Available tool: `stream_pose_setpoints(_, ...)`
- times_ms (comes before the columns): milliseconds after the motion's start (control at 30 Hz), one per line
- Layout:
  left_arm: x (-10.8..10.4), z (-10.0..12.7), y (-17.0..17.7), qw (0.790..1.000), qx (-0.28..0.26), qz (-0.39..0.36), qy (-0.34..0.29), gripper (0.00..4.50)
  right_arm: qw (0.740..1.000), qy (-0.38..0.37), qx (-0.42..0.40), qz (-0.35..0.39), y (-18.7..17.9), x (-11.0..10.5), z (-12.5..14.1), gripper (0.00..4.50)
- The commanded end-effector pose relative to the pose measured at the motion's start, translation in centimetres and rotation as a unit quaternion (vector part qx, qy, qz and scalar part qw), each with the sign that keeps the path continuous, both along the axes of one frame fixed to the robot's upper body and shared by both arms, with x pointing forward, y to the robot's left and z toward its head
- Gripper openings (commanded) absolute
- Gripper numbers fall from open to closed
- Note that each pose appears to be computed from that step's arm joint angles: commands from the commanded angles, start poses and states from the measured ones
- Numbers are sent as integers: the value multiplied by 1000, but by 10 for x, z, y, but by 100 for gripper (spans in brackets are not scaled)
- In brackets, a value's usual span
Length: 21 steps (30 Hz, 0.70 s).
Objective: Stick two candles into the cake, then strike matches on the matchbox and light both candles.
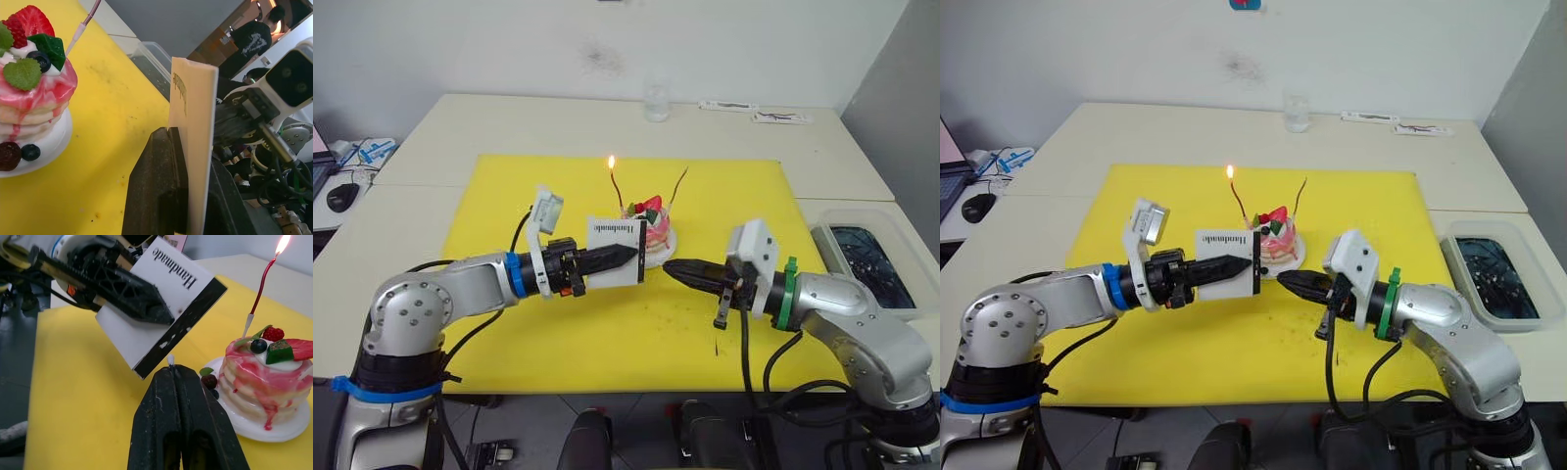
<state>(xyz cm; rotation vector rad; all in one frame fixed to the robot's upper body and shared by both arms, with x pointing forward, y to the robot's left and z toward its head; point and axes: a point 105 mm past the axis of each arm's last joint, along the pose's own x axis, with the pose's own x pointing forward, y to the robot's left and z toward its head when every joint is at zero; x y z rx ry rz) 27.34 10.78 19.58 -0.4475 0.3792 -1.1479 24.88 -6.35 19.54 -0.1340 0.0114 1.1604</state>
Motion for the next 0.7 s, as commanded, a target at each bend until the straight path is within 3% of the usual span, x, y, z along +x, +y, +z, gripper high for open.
stream_pose_setpoints(33, -5, 6, -3, 1000, -19, -16, -8, 0, 999, 17, 36, 19, 2, -10, 14, 2)
stream_pose_setpoints(700, -14, 22, -23, 997, -39, -64, 16, 0, 993, 102, 51, 38, 4, -23, 2, 2)
